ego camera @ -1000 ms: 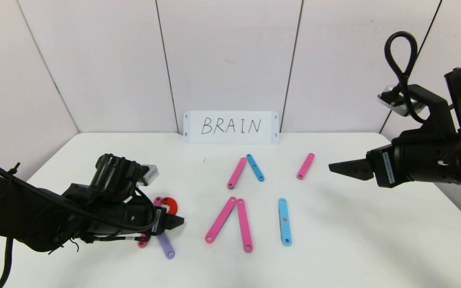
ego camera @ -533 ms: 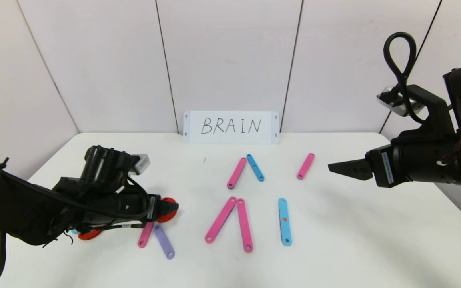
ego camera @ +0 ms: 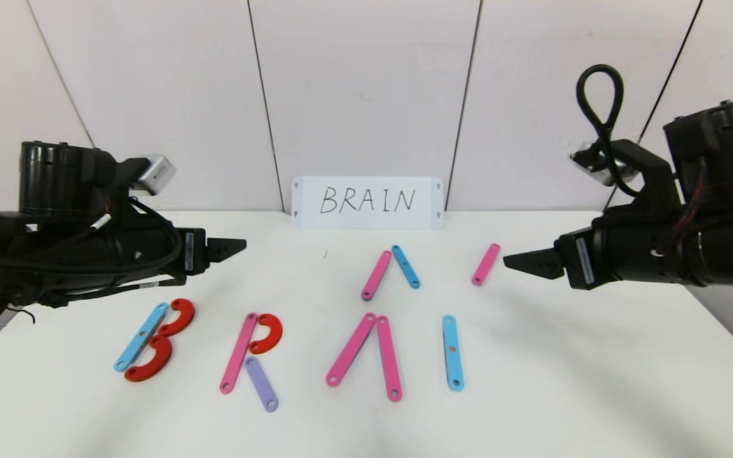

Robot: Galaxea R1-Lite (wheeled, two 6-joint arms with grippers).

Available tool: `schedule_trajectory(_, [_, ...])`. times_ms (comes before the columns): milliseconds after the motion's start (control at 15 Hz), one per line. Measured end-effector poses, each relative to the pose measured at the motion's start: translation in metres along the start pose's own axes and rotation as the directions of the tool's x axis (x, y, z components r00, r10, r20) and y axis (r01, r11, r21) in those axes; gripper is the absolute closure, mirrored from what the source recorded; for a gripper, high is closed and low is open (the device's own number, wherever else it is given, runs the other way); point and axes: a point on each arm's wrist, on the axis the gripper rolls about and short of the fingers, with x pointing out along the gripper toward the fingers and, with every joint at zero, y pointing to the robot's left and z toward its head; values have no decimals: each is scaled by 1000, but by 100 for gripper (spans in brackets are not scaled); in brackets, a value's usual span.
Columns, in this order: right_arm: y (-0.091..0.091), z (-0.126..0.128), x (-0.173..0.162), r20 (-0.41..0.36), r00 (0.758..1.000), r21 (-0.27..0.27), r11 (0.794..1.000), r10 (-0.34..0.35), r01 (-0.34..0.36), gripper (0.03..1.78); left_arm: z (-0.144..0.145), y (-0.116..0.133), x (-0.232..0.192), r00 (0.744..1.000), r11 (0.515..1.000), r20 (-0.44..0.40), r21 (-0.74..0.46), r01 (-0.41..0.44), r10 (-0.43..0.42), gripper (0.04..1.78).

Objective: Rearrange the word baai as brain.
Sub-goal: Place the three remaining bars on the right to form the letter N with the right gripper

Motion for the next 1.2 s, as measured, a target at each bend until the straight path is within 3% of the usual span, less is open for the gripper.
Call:
schedule_trajectory(200, [3, 21, 32, 66, 998, -27, 1000, 15, -13, 11, 5, 7, -6, 1000, 1000, 26, -11, -2, 2, 9])
schedule_trajectory(533, [17, 48, 98, 66, 998, -43, 999, -6, 9, 11, 12, 25, -14, 997, 998, 58, -34, 57, -54, 9])
schedule_trajectory(667, [33, 49, 128, 52, 998, -37, 999, -23, 24, 11, 14, 31, -16, 996, 997, 66, -40, 66, -63, 9])
schedule_trajectory(800, [53, 54, 148, 69, 997, 5, 999, -43, 42, 11, 15, 37, -18, 995, 997, 72, -47, 66, -62, 9])
schedule_trajectory(1000, [87, 58, 165, 88, 989, 112, 988, -116, 106, 11, 17, 43, -21, 993, 995, 82, -52, 87, -83, 9])
schedule_trajectory(1200, [111, 49, 170, 28, 995, 168, 982, -92, 86, 11, 18, 44, -22, 993, 995, 87, -54, 82, -77, 9])
